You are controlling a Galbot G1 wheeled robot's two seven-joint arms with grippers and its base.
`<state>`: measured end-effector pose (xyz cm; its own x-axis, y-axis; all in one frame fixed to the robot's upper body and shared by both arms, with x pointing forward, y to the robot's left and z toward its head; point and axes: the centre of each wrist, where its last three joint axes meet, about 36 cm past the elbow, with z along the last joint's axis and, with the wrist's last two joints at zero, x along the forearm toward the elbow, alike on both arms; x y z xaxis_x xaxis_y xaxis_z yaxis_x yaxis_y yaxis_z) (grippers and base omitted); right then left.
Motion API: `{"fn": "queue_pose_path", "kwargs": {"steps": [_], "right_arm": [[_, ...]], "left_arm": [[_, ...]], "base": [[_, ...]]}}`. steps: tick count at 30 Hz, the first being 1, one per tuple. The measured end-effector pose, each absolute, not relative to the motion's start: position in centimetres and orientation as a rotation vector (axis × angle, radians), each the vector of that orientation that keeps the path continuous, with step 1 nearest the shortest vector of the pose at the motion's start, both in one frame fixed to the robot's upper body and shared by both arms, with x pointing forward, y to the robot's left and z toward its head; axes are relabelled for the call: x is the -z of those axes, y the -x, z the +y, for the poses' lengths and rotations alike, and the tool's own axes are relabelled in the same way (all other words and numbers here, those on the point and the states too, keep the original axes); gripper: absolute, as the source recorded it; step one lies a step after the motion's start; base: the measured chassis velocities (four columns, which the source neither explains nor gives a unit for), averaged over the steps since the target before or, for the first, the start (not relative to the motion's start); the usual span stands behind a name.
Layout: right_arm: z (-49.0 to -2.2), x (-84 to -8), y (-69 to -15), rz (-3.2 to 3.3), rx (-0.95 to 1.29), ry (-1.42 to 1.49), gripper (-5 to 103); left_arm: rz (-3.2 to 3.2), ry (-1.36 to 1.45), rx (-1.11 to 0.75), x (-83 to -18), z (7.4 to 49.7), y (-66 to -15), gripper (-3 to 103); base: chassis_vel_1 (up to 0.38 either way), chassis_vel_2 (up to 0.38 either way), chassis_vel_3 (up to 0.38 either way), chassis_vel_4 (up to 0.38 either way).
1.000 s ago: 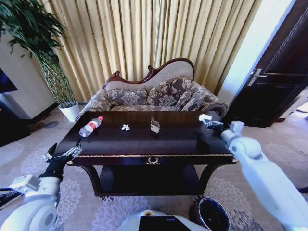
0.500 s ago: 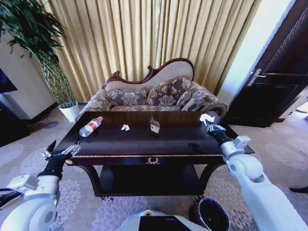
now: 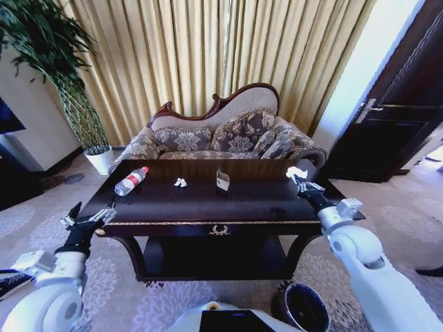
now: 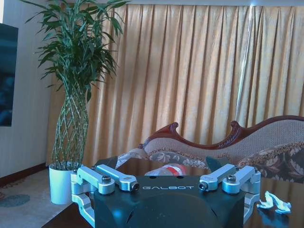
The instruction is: Move to the front of the table and place the trash on the table into the trash bin.
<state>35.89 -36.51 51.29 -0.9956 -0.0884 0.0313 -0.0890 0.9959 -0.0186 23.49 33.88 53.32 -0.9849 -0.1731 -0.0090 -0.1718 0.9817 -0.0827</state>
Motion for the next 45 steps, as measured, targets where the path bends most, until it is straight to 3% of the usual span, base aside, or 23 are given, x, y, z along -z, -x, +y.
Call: {"fn": "queue_pose_path", "kwargs": {"steps": [32,41,45], "right_arm": [[-36.7,-50.4,-34.6,-3.102,-0.014,-0.097,0],[-37.6,-45.8,-34.6,-3.024,-0.036,-0.027,0],[-40.7,-37.7,-32.9,-2.809,-0.124,0.125,0]], "left_arm": [[3.105,0.264,0.124,-53.9,33.4,-23.0,100],[3.105,0.263,0.131,-53.8,33.3,-23.0,100],[3.1,0.269,0.128,-53.8,33.4,-23.1,100]], "base": [[0.125,-0.122,-0.126,0.121],[0.068,-0.064,-0.07,0.063],[0.0,0.0,0.0,0.0]]}}
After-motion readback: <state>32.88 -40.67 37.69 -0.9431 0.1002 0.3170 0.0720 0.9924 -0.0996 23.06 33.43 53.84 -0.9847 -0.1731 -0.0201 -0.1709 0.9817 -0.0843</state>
